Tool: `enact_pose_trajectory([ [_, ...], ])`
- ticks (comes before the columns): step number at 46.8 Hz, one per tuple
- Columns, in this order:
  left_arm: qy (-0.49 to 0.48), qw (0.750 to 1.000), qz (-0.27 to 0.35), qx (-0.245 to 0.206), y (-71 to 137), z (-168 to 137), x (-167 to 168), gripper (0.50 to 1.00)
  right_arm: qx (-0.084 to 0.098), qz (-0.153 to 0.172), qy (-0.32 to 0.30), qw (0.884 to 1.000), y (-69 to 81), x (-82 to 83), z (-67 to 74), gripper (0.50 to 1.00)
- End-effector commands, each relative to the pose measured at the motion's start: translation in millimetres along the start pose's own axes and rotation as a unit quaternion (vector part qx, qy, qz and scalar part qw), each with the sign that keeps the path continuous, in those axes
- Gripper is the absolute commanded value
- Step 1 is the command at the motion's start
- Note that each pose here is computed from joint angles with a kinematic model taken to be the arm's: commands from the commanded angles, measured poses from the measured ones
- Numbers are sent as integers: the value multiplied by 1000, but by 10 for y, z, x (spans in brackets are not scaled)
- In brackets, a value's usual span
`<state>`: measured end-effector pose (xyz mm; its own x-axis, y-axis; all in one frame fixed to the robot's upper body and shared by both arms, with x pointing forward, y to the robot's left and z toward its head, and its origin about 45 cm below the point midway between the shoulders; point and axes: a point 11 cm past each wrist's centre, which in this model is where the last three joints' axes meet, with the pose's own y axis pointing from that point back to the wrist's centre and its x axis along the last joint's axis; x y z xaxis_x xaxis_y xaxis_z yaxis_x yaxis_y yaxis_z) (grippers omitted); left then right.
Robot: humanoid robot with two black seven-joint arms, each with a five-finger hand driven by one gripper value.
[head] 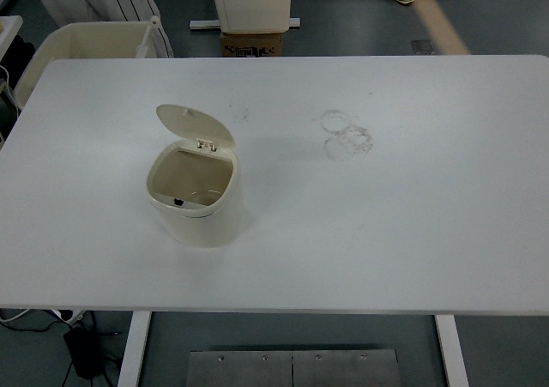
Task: Open trash bin
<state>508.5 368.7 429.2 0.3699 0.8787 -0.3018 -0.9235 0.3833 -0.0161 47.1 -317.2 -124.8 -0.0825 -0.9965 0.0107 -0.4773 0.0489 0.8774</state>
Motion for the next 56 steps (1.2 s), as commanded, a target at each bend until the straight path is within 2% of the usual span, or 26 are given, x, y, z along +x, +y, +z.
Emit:
enact_pose_trajectory([
  [1, 35, 999, 20, -13, 83, -118, 180, 1000, 0, 0, 0, 1000, 0, -1, 0, 991],
  [6, 69, 996, 53, -30, 209, -254, 430, 1000, -1, 0, 0, 1000, 6, 1, 16, 991],
  [11, 95, 992, 78, -39, 244, -509, 578, 1000, -2, 0, 0, 1000, 7, 1, 17, 991],
  [16, 113, 986, 111, -48, 397, -700, 796, 1000, -5, 1, -1, 1000, 23, 6, 57, 991],
  [21, 127, 982, 127, -58, 491, -875, 892, 1000, -6, 1, -1, 1000, 27, 6, 67, 991],
  [33, 155, 975, 154, -25, 599, -1473, 944, 1000, -6, 1, -1, 1000, 27, 6, 67, 991],
  [44, 161, 972, 173, -7, 747, -1697, 1033, 1000, -7, 3, 0, 1000, 32, 23, 78, 993],
  [56, 163, 970, 179, 0, 798, -1782, 1056, 1000, -7, 3, 0, 1000, 28, 22, 70, 993],
])
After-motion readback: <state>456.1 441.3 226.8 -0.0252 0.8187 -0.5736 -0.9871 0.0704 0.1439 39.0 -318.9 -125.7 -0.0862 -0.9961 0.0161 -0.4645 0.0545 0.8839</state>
